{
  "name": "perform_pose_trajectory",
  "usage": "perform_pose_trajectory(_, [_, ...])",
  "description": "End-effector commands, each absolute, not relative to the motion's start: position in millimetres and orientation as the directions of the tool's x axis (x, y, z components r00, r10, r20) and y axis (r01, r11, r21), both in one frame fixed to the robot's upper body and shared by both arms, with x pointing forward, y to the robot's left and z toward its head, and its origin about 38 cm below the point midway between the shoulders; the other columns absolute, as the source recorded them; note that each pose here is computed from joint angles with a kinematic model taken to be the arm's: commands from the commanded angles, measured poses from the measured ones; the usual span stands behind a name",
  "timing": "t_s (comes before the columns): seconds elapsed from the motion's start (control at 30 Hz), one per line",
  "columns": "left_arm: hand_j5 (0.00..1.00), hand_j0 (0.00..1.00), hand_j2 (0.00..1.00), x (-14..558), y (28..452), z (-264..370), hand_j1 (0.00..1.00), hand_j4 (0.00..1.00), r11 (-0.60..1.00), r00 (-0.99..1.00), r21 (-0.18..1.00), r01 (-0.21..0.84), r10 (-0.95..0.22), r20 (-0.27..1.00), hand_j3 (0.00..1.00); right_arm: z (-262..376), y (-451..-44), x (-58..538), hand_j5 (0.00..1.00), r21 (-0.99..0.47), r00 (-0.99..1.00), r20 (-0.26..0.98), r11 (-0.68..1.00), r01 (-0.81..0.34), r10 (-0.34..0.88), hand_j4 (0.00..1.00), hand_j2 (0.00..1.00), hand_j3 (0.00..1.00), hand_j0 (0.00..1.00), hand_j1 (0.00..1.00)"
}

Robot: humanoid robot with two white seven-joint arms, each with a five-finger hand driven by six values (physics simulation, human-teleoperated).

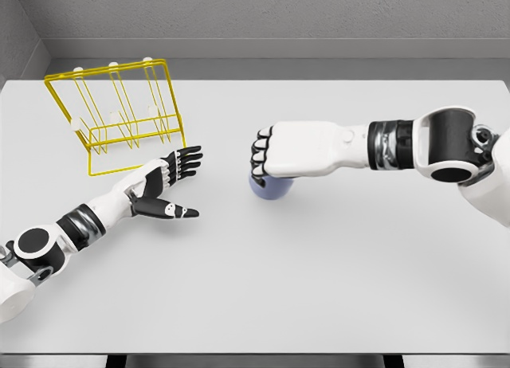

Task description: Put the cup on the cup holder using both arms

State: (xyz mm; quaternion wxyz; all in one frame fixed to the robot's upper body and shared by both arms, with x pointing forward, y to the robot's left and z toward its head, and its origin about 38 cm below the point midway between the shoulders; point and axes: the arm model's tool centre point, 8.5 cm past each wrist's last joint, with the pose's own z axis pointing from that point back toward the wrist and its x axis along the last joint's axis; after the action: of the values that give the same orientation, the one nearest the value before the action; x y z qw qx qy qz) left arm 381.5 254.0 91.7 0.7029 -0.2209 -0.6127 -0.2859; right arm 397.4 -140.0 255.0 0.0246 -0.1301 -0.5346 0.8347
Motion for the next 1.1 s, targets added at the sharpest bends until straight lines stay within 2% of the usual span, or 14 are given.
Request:
perform_pose_trajectory(0.0, [1.0, 1.0, 1.0, 381.7, 254.2, 92.1, 1.0, 1.0, 0.739, 0.085, 0.039, 0.672, -0.13, 0.988, 1.0, 245.9, -129.1, 399.6, 0.49, -0.901, -0.97, -0.171, -0.426, 0.083, 0.173, 0.49, 0.49, 0.49, 0.49, 0.49])
perform_pose_trajectory(0.3, [1.0, 1.0, 1.0, 381.6, 254.1, 92.0, 1.0, 1.0, 0.738, 0.083, 0.044, 0.673, -0.134, 0.988, 1.0, 235.2, -98.3, 385.6, 0.49, -0.903, -0.984, -0.148, -0.419, 0.094, 0.098, 0.49, 0.49, 0.49, 0.49, 0.49])
perform_pose_trajectory(0.7, [1.0, 1.0, 1.0, 381.9, 254.3, 92.4, 1.0, 1.0, 0.739, 0.081, 0.046, 0.673, -0.135, 0.988, 1.0, 217.8, -103.1, 391.4, 0.51, -0.883, -0.982, -0.144, -0.463, 0.073, 0.12, 0.51, 0.51, 0.51, 0.51, 0.51])
perform_pose_trajectory(0.73, [1.0, 1.0, 1.0, 382.0, 254.7, 92.1, 1.0, 1.0, 0.739, 0.082, 0.046, 0.672, -0.135, 0.987, 1.0, 217.1, -103.1, 391.1, 0.57, -0.881, -0.982, -0.148, -0.466, 0.077, 0.119, 0.57, 0.57, 0.57, 0.57, 0.57])
perform_pose_trajectory(0.8, [1.0, 1.0, 1.0, 381.9, 254.3, 92.4, 1.0, 1.0, 0.739, 0.081, 0.046, 0.673, -0.135, 0.988, 1.0, 216.6, -102.7, 389.9, 0.95, -0.883, -0.982, -0.146, -0.464, 0.076, 0.117, 0.95, 0.95, 0.95, 0.95, 0.95])
perform_pose_trajectory(0.83, [1.0, 1.0, 1.0, 382.0, 254.7, 92.1, 1.0, 1.0, 0.739, 0.082, 0.046, 0.672, -0.135, 0.987, 1.0, 216.6, -102.7, 389.9, 0.99, -0.883, -0.982, -0.146, -0.464, 0.076, 0.117, 0.99, 0.99, 0.99, 0.99, 0.99])
perform_pose_trajectory(1.07, [1.0, 1.0, 1.0, 381.4, 254.4, 91.9, 1.0, 1.0, 0.739, 0.082, 0.045, 0.673, -0.135, 0.987, 1.0, 217.8, -103.8, 390.8, 0.99, -0.883, -0.981, -0.149, -0.463, 0.077, 0.121, 0.99, 0.99, 0.99, 0.99, 0.99])
